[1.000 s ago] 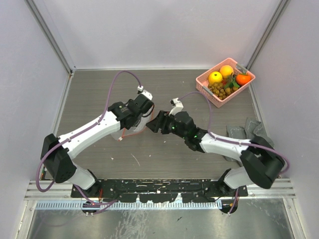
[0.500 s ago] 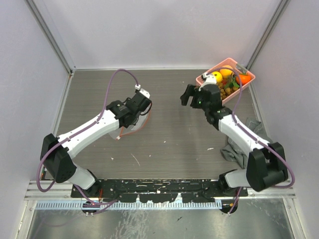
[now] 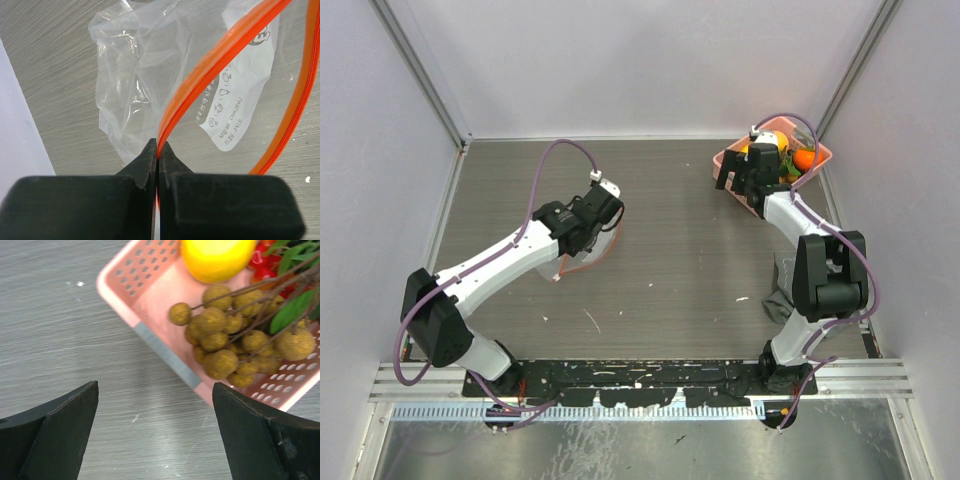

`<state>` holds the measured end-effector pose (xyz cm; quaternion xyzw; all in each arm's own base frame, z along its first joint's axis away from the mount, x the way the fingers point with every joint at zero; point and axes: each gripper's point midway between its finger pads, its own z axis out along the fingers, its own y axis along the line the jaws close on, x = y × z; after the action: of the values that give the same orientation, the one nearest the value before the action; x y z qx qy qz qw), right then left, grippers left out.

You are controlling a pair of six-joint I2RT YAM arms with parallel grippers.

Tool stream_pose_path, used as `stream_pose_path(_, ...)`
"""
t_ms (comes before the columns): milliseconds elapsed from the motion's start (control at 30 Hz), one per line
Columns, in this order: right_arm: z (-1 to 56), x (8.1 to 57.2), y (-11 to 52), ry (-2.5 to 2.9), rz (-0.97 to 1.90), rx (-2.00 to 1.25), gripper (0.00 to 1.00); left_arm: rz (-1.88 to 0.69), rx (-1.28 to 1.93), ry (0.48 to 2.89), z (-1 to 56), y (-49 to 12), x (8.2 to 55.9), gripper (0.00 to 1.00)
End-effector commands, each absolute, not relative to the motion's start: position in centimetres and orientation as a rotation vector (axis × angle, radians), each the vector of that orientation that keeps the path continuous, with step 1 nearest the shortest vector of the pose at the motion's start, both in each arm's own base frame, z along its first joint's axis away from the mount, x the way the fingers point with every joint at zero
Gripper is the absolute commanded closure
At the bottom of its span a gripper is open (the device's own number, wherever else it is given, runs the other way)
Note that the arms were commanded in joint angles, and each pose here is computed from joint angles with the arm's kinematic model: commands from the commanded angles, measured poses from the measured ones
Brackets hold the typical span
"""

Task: Place the food in the zip-top bag and seal the zipper
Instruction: Move the bin to the center of the board.

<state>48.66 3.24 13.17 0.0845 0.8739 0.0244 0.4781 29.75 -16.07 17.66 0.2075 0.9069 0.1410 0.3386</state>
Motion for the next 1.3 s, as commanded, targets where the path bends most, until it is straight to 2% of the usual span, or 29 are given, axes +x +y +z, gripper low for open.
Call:
stream_pose_path(0, 14.3, 49.8, 1.7, 2.103, -0.010, 0.204, 0.00, 0.314, 0.524, 2.343, 19.0, -16.4, 30.0, 1.00)
stream_pose_path(167, 11.8, 49.4, 1.9, 2.175, -0.009, 0.199, 0.00, 0.302, 0.520, 2.337, 19.3, -16.3, 29.8, 1.00)
stream_pose_path(433, 10.8, 47.5, 4.4, 2.233, 0.149, 0.213, 0.00, 0.293, 0.514, 2.329, 19.6, -16.2, 29.7, 1.00)
stream_pose_path(933, 10.6, 44.0, 15.9, 2.290, 0.348, 0.111, 0.00, 0.267, 0.510, 2.326, 19.9, -16.2, 29.5, 1.00)
stream_pose_path(1267, 15.0, 42.8, 19.4, 2.227, 0.443, -0.016, 0.00, 0.255, 0.516, 2.335, 19.7, -16.3, 29.3, 1.00)
